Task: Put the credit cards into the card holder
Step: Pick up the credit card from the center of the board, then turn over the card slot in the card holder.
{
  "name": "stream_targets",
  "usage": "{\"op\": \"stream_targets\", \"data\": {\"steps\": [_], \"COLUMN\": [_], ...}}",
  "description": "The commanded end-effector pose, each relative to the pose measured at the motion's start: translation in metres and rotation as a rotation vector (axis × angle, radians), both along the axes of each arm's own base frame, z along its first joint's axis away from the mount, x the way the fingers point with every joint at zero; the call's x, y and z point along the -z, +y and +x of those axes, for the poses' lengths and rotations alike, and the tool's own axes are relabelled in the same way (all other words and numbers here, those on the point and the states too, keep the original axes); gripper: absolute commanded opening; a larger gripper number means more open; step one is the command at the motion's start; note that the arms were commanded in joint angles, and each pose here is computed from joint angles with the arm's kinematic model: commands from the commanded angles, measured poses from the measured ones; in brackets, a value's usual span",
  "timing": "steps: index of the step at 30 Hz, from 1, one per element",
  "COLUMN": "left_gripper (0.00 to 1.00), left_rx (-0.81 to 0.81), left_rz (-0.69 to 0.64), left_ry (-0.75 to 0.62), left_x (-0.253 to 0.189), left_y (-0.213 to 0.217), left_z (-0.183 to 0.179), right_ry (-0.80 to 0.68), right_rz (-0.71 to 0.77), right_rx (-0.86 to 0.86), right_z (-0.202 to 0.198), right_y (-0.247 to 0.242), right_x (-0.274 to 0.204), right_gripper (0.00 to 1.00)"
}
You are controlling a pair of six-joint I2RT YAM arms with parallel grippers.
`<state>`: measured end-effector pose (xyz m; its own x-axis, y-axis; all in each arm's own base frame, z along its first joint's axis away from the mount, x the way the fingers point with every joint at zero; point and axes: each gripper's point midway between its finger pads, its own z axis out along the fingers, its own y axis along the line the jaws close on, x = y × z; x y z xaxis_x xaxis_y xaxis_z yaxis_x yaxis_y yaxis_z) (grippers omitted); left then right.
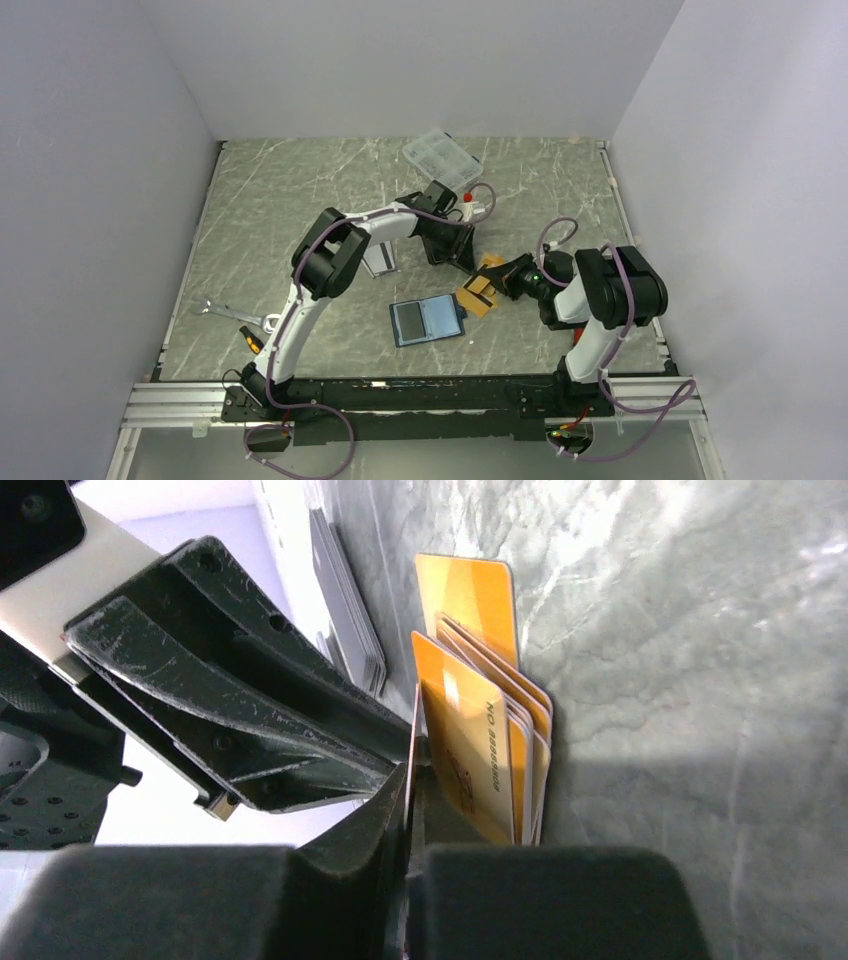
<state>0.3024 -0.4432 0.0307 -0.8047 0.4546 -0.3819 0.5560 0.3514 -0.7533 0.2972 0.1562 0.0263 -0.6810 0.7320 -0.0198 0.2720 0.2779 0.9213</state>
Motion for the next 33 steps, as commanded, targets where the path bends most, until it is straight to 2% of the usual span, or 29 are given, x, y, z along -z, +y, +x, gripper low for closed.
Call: {"op": "stream_targets", "data": {"steps": [1, 3, 6, 7, 12, 16, 20, 22, 27, 33], "left_gripper": [0.24, 0.28, 0.48, 0.52, 0.58, 0.63, 0.69, 0.77, 0.8, 0.79], "left_rx": [0.019, -0.005, 0.003, 0.007, 0.1, 0.214, 0.254, 0.248, 0.223, 0.227], "left_rz": [-0.045, -0.055, -0.072, -0.071, -0.045, 0.005, 0.046, 0.074, 0.14, 0.199], "left_ry": [0.018, -0.044, -0.125, -0.144, -0.203, -0.179, -0.205, -0.233, -0.37, -0.382], "left_x": [-0.042, -0.062, -0.092, -0.1, -0.115, -0.095, -0.08, -0.078, -0.078, -0.052], "left_y": [0.011, 0.021, 0.038, 0.045, 0.082, 0.121, 0.161, 0.174, 0.194, 0.199], "left_z": [0.003, 0.018, 0.024, 0.023, -0.003, -0.042, -0.07, -0.074, -0.075, -0.08], "right_ry": [-0.14, -0.151, -0.191, -0.195, -0.279, -0.275, -0.269, -0.241, -0.194, -0.168], "right_rz": [-0.052, -0.086, -0.113, -0.128, -0.295, -0.445, -0.517, -0.548, -0.638, -0.686], "right_rx": [0.042, 0.035, 0.026, 0.016, -0.11, -0.285, -0.417, -0.481, -0.552, -0.566], "right_z": [0.027, 0.03, 0.035, 0.036, 0.037, 0.008, -0.026, -0.04, -0.06, -0.075], "right_y": [-0.007, -0.009, -0.009, -0.009, 0.009, 0.043, 0.058, 0.063, 0.063, 0.055], "right_x": [-0.029, -0.033, -0.047, -0.051, -0.085, -0.088, -0.08, -0.071, -0.052, -0.04], "right_gripper": [0.0, 0.0, 0.0, 0.0, 0.0, 0.0, 0.0, 0.0, 0.0, 0.0]}}
